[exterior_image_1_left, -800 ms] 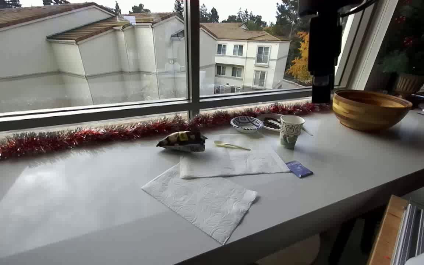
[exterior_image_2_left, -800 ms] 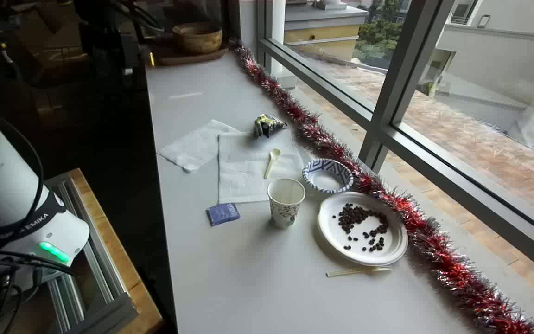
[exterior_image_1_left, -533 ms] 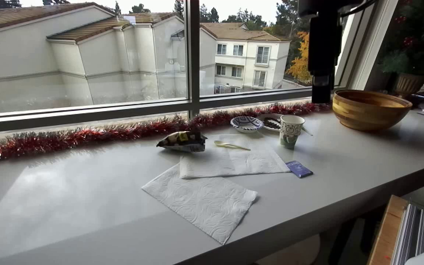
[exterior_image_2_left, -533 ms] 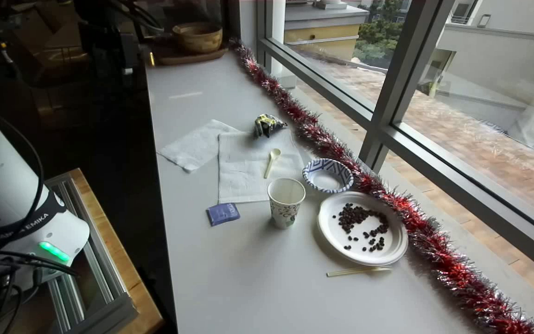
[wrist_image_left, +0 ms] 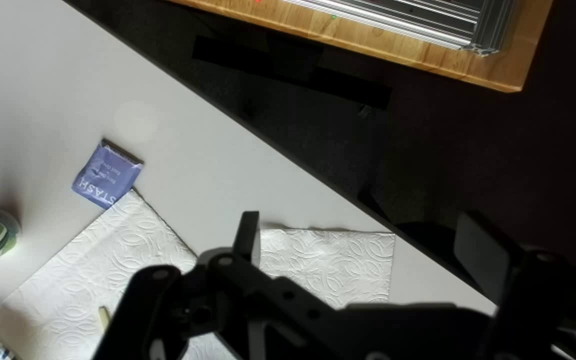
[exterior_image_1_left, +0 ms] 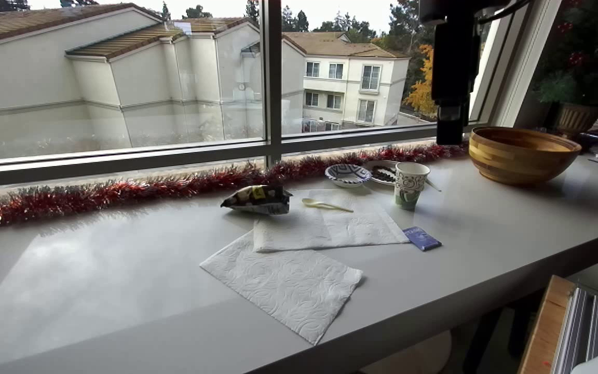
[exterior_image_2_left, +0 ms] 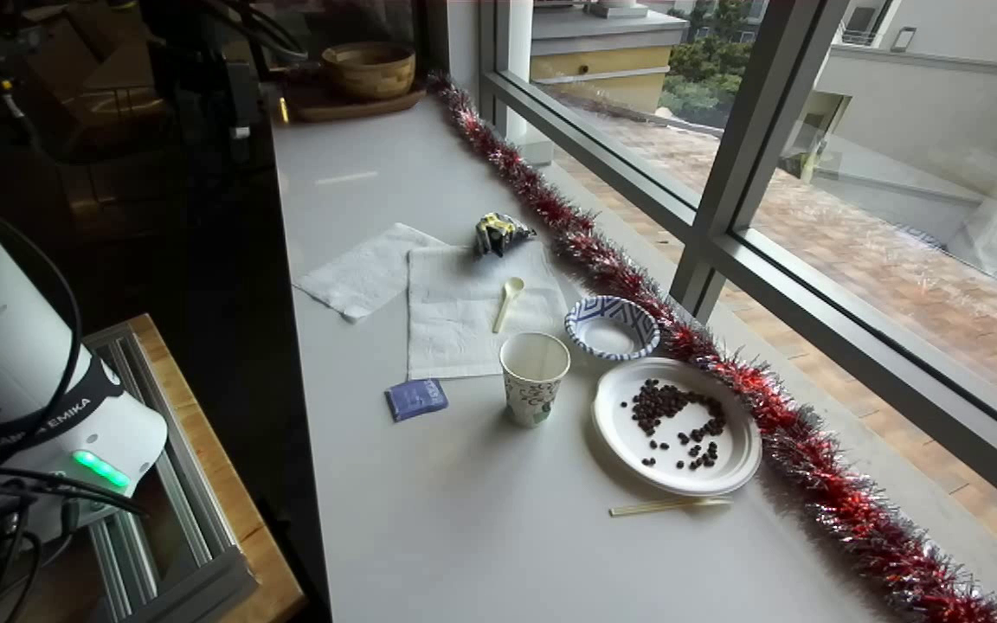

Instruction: Pick up the black packet then set it back down on the counter.

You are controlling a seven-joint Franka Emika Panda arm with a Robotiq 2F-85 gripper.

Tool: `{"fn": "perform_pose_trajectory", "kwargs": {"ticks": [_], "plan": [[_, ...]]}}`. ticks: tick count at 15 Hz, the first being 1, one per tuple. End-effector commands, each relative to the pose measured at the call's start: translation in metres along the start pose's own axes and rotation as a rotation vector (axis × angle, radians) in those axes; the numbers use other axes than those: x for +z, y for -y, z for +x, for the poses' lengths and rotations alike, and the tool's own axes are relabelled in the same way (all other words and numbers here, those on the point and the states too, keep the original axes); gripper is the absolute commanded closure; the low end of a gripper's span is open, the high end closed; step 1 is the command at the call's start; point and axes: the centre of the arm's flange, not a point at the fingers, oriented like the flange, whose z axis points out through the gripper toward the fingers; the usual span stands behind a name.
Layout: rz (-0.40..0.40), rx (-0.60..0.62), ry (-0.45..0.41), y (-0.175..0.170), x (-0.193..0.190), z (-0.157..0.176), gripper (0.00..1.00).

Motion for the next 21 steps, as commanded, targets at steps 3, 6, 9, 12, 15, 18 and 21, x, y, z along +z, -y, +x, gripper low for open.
{"fn": "perform_pose_trajectory", "kwargs": {"ticks": [3, 6, 9, 12, 15, 18, 21], "plan": [[-0.053, -0.064, -0.128, -0.018, 0.011, 0.043, 0.00], [-0.082, -0.169, -0.194, -0.030, 0.023, 0.078, 0.00], [-0.091, -0.270, -0.266, -0.043, 0.041, 0.120, 0.00], [-0.070, -0.296, -0.297, -0.053, 0.065, 0.154, 0.00], [-0.062, -0.323, -0.317, -0.064, 0.087, 0.185, 0.00], [-0.046, -0.349, -0.341, -0.076, 0.106, 0.214, 0.00], [-0.028, -0.366, -0.361, -0.082, 0.125, 0.241, 0.00]]}}
